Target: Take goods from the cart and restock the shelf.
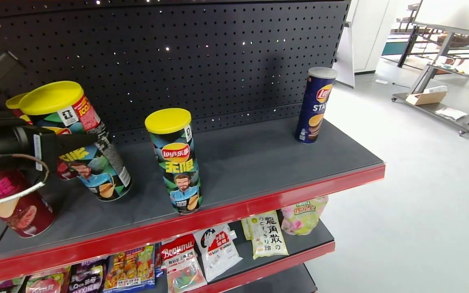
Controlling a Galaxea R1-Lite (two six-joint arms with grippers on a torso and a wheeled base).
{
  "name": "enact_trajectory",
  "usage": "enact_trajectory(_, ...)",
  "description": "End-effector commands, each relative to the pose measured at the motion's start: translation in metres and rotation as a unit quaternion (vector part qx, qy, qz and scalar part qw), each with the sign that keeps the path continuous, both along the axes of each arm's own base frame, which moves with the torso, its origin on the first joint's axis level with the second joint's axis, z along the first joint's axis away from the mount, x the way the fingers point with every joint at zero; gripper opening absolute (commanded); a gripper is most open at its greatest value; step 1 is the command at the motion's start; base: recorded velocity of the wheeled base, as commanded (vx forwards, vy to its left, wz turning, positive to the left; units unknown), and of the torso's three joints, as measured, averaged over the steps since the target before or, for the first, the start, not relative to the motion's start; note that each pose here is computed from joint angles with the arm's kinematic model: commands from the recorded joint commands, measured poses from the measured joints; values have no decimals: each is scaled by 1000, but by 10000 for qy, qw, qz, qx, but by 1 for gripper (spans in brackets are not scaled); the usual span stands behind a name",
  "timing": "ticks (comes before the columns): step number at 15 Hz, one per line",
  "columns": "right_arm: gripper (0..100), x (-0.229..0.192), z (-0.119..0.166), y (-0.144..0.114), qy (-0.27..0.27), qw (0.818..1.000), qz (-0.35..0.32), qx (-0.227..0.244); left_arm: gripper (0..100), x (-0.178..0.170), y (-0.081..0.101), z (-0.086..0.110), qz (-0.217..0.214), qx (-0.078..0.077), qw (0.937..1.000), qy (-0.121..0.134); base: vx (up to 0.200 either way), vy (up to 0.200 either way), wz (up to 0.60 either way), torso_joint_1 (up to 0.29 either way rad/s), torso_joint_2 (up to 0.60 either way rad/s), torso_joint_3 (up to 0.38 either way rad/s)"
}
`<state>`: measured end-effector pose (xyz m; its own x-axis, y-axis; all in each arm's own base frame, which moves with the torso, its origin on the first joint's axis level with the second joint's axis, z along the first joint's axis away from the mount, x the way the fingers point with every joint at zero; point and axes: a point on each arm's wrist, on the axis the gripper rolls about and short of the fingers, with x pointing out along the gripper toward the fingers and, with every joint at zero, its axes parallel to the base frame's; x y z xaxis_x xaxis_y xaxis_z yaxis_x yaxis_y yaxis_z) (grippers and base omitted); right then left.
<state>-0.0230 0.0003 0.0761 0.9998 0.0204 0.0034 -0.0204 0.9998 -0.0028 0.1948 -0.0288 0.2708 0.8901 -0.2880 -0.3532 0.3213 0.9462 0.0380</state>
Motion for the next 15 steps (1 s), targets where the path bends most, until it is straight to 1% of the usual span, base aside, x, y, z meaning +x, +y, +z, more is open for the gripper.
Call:
enact_trajectory(1, 100, 0, 0, 0, 2, 10000, 5, -2, 0, 36, -2, -9, -81, -16, 9998, 174, 0, 0, 0, 0, 0, 0)
enact_trajectory(3, 100, 0, 0, 0, 2, 10000, 5, -2, 0, 62, -5, -11, -333, -149, 9993, 15, 0, 0, 0, 0, 0, 0)
enact_trajectory(4, 100, 0, 0, 0, 2, 10000, 5, -2, 0, 72, -5, -13, -466, -221, 9987, 7, 0, 0, 0, 0, 0, 0)
enact_trajectory(5, 100, 0, 0, 0, 2, 10000, 5, -2, 0, 74, -4, -13, -498, -226, 9985, 18, 0, 0, 0, 0, 0, 0)
enact_trajectory(7, 100, 0, 0, 0, 2, 10000, 5, -2, 0, 98, -6, -19, -751, -293, 9967, 83, 0, 0, 0, 0, 0, 0)
enact_trajectory(8, 100, 0, 0, 0, 2, 10000, 5, -2, 0, 104, -7, -20, -818, -312, 9961, 52, 0, 0, 0, 0, 0, 0)
enact_trajectory(10, 100, 0, 0, 0, 2, 10000, 5, -2, 0, 120, -9, -22, -902, -224, 9957, -13, 0, 0, 0, 0, 0, 0)
enact_trajectory(11, 100, 0, 0, 0, 9, 10000, 5, -2, 0, 126, -13, -22, -997, -208, 9948, -41, 0, 0, 0, 0, 0, 0)
enact_trajectory(13, 100, 0, 0, 0, 2, 10000, 5, -2, 0, 139, -17, -22, -1145, -243, 9931, -94, 0, 0, 0, 0, 0, 0)
enact_trajectory(15, 100, 0, 0, 0, 2, 10000, 5, -2, 0, 147, -19, -22, -1168, -245, 9928, -124, 0, 0, 0, 0, 0, 0)
